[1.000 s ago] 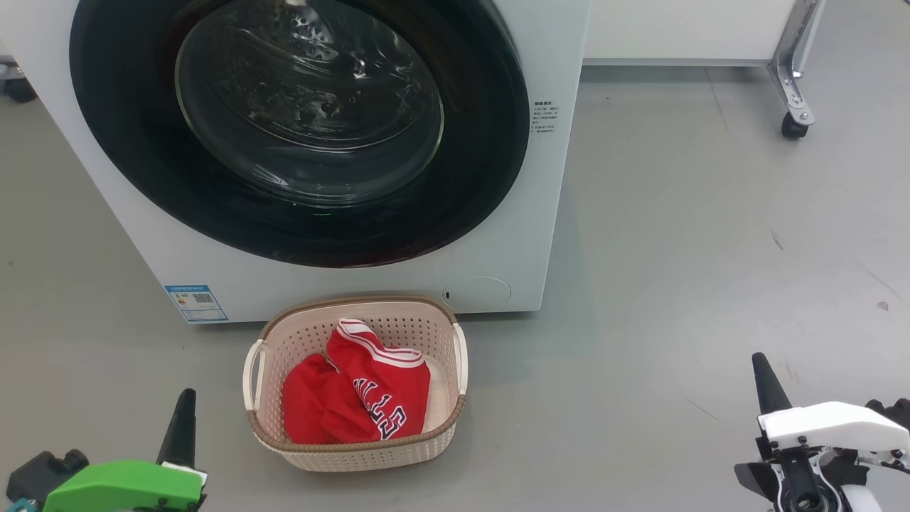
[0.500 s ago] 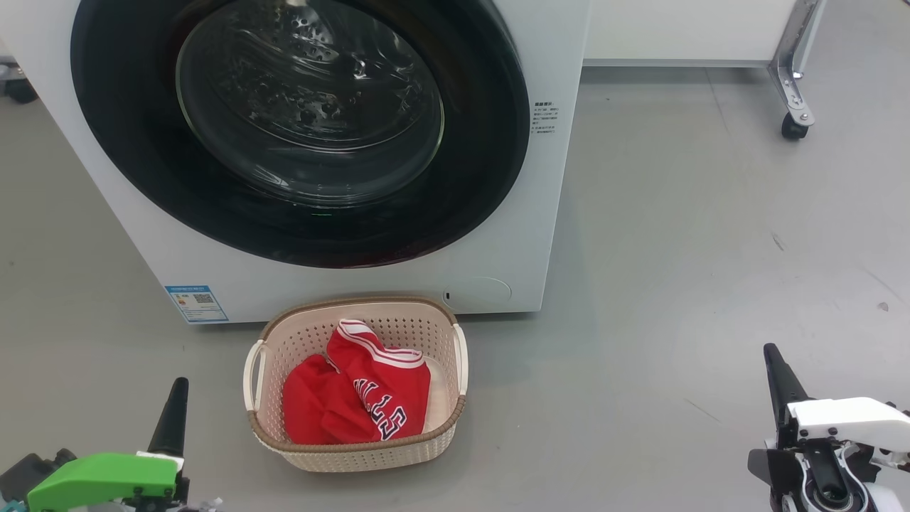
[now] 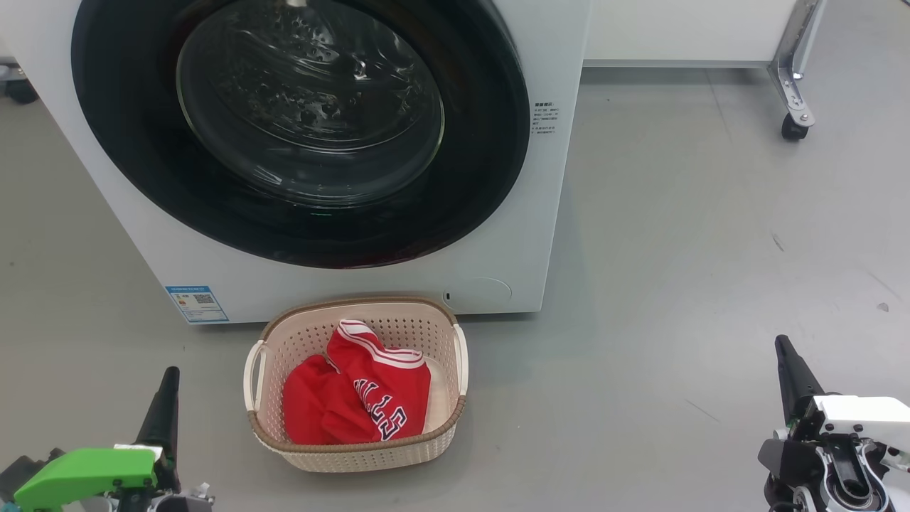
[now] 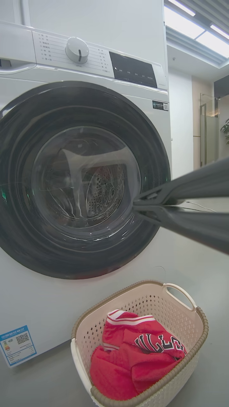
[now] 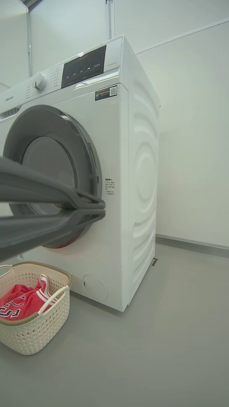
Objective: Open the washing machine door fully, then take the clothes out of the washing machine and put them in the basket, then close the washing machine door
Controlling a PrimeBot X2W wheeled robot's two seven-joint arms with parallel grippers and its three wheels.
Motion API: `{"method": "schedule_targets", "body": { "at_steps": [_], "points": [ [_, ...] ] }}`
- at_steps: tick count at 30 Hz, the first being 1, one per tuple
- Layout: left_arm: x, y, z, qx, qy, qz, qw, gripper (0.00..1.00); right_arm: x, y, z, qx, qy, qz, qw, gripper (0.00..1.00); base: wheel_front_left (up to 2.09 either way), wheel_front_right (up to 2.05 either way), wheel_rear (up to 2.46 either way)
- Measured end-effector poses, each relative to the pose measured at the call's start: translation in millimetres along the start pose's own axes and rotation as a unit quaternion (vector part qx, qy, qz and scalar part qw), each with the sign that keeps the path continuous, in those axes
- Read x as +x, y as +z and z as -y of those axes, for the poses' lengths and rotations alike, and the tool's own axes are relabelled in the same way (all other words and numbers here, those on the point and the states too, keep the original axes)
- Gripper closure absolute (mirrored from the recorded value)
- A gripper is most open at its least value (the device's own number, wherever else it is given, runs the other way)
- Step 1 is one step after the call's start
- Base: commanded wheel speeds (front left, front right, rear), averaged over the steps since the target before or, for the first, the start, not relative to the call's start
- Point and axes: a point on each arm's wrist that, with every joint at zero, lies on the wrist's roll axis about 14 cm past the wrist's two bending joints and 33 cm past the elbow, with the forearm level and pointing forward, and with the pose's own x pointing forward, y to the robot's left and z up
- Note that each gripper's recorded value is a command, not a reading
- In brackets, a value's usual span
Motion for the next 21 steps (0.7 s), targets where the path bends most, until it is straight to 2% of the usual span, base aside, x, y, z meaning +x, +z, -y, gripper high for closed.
{"method": "schedule_targets", "body": {
  "at_steps": [21],
  "points": [
    [0.4,0.5,-1.1,0.0,0.001,0.001,1.0,1.0,0.8,-0.6,-1.7,0.0,0.002,-0.002,1.0,1.0,0.0,0.0,0.0]
  ]
}}
